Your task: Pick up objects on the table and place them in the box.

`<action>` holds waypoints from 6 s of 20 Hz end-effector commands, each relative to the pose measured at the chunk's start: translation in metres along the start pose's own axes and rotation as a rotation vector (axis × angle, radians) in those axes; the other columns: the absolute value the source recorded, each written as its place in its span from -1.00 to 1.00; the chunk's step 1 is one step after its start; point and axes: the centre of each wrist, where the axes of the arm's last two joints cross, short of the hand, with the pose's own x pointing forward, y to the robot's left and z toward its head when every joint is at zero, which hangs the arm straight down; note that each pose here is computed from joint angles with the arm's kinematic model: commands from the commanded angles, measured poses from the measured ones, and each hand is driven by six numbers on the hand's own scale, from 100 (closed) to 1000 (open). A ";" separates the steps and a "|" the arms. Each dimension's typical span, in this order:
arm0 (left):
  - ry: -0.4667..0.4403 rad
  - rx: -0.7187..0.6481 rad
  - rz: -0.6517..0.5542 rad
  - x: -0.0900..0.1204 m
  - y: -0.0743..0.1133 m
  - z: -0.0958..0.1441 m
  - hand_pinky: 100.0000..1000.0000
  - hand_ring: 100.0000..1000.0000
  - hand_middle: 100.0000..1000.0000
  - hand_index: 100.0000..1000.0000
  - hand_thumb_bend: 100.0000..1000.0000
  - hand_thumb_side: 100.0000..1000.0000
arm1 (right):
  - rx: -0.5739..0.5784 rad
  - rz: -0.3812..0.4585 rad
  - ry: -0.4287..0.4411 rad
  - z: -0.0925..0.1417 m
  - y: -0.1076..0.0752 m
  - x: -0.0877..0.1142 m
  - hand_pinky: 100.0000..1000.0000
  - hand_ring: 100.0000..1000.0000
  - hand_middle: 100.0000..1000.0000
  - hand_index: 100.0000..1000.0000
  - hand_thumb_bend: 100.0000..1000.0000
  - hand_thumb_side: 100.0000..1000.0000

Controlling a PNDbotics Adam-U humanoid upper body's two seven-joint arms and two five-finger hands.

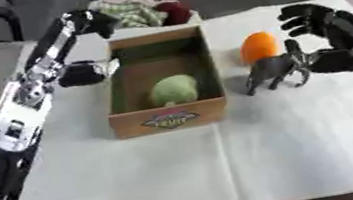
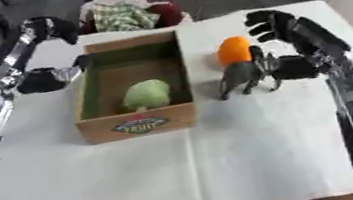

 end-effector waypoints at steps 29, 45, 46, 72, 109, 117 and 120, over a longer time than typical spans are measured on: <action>0.125 0.132 0.043 0.008 0.013 0.068 0.55 0.12 0.01 0.45 -0.70 -0.91 | 0.455 0.309 0.151 0.025 -0.009 -0.056 0.50 0.58 0.61 0.82 -1.00 -0.65; 0.136 0.132 0.048 0.006 0.012 0.070 0.55 0.12 0.01 0.46 -0.73 -0.88 | 0.539 0.308 0.147 0.024 -0.019 -0.053 -0.24 -0.23 -0.16 0.19 -1.00 -0.54; 0.136 0.133 0.050 0.006 0.011 0.070 0.54 0.11 0.01 0.46 -0.74 -0.88 | 0.524 0.310 0.146 0.024 -0.020 -0.052 -0.37 -0.37 -0.28 0.06 -1.00 -0.54; 0.141 0.129 0.058 0.005 0.011 0.070 0.55 0.12 0.02 0.46 -0.79 -0.85 | 0.280 0.264 0.083 0.018 -0.047 -0.031 0.18 0.40 0.40 0.74 -1.00 -0.72; 0.129 0.121 0.071 0.006 0.010 0.070 0.55 0.13 0.02 0.47 -0.85 -0.84 | 0.443 0.503 0.066 -0.010 -0.010 -0.027 -0.49 -0.64 -0.35 -0.02 -1.00 -0.47; 0.123 0.121 0.085 0.007 0.009 0.070 0.55 0.13 0.02 0.47 -0.86 -0.84 | 0.296 0.546 -0.119 -0.054 -0.037 0.032 -0.50 -0.65 -0.37 -0.04 -1.00 -0.54; 0.118 0.115 0.091 0.008 0.007 0.069 0.55 0.12 0.02 0.47 -0.85 -0.84 | 0.255 0.542 -0.166 -0.074 -0.038 0.057 -0.50 -0.65 -0.37 -0.04 -1.00 -0.55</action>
